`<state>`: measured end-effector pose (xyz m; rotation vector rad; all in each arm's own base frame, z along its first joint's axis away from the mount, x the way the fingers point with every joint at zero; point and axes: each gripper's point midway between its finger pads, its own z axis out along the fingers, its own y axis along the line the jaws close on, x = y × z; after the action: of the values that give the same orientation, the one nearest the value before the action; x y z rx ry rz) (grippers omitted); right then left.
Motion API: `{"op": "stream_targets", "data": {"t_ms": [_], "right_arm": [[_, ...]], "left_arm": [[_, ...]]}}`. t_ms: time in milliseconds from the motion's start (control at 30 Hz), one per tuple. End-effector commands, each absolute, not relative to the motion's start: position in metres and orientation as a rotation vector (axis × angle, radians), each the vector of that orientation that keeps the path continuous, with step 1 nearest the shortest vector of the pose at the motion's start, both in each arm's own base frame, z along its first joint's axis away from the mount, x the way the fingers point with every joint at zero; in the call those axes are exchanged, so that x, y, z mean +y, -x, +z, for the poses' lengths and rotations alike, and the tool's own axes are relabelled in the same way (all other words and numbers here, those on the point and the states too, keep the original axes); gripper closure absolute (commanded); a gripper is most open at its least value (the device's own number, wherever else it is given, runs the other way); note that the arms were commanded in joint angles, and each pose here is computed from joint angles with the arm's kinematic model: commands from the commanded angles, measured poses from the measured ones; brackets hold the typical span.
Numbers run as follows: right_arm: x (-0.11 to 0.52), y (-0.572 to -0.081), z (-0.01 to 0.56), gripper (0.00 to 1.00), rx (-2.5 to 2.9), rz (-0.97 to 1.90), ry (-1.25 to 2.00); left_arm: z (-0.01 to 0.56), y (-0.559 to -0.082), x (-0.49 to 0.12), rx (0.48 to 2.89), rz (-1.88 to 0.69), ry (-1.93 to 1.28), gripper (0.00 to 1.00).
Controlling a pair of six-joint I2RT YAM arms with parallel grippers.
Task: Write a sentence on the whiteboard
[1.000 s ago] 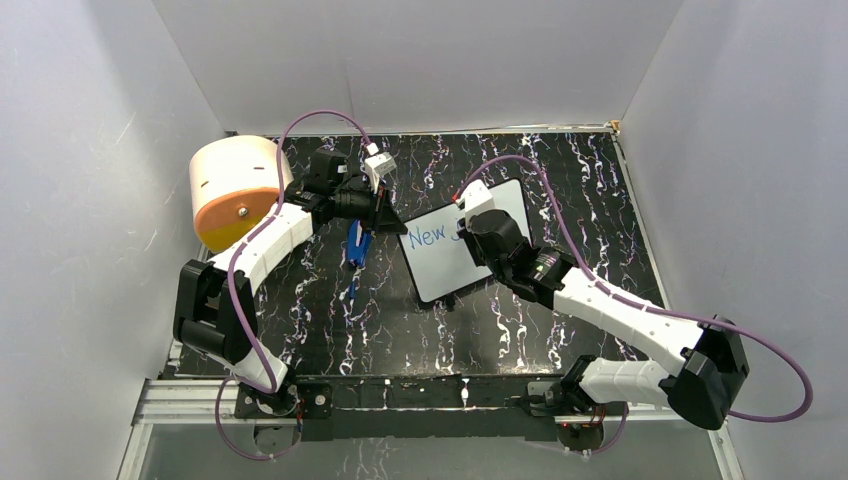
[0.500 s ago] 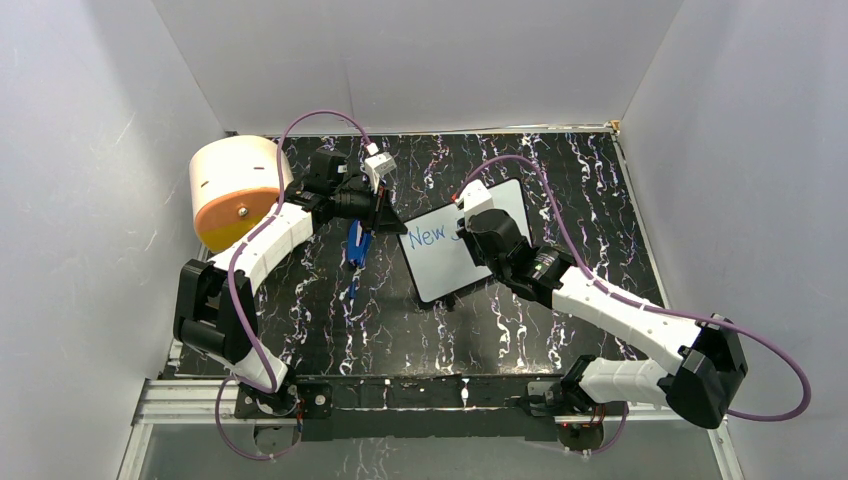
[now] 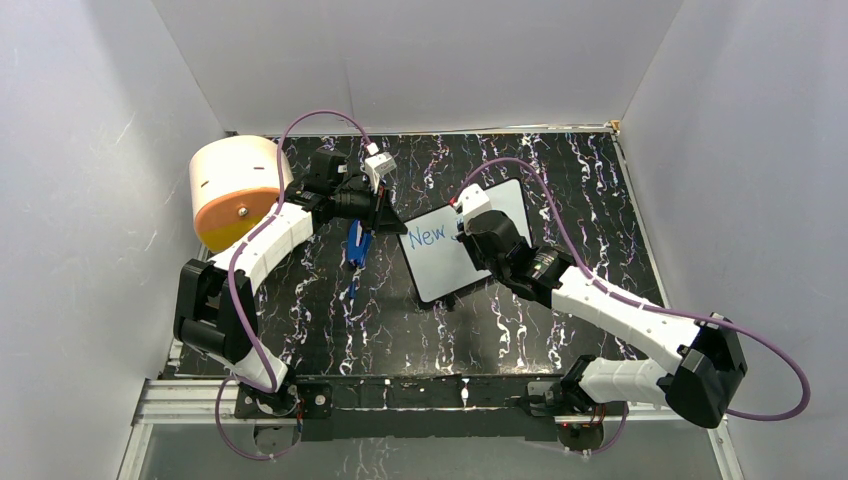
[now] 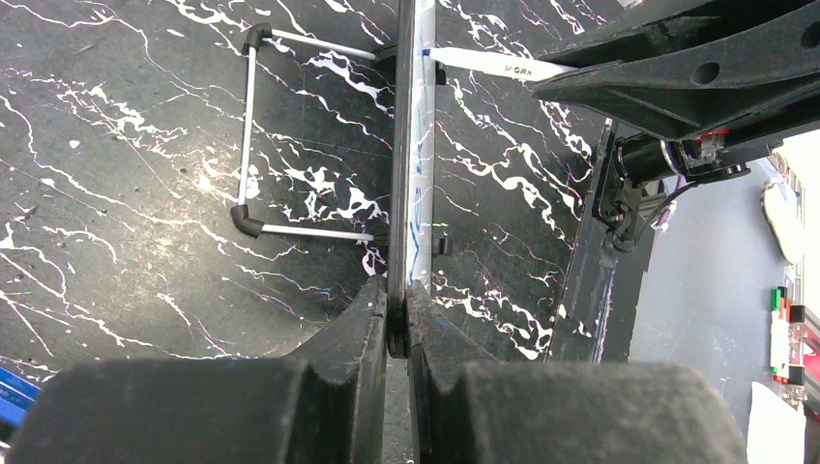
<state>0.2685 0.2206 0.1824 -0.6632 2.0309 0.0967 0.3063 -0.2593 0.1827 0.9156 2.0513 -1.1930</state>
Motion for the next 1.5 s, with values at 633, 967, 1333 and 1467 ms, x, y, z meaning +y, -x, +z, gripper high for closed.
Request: {"op": "stream_targets", "data": {"t_ms": [633,967,1333,1467], "right_arm": [[0.213,-0.287,0.209,1.00,1.978,0.040,0.557],[0.220,-0.294,0.222,1.00,1.932,0.061,0.548],[0.229,-0.292,0.226,1.00,1.919,0.103,0.588],[0.231,-0.290,0.219,1.00,1.940,0.115,0.614]], "left_arm": [[0.173,-0.301,-0.258,2.081,-1.186,-0.952,1.00],[0.174,-0.300,-0.259,2.079,-1.189,-0.955,1.00],[0.174,-0.301,-0.258,2.081,-1.186,-0.955,1.00],[0.173,-0.301,-0.258,2.082,-1.184,-0.954,1.00]]}}
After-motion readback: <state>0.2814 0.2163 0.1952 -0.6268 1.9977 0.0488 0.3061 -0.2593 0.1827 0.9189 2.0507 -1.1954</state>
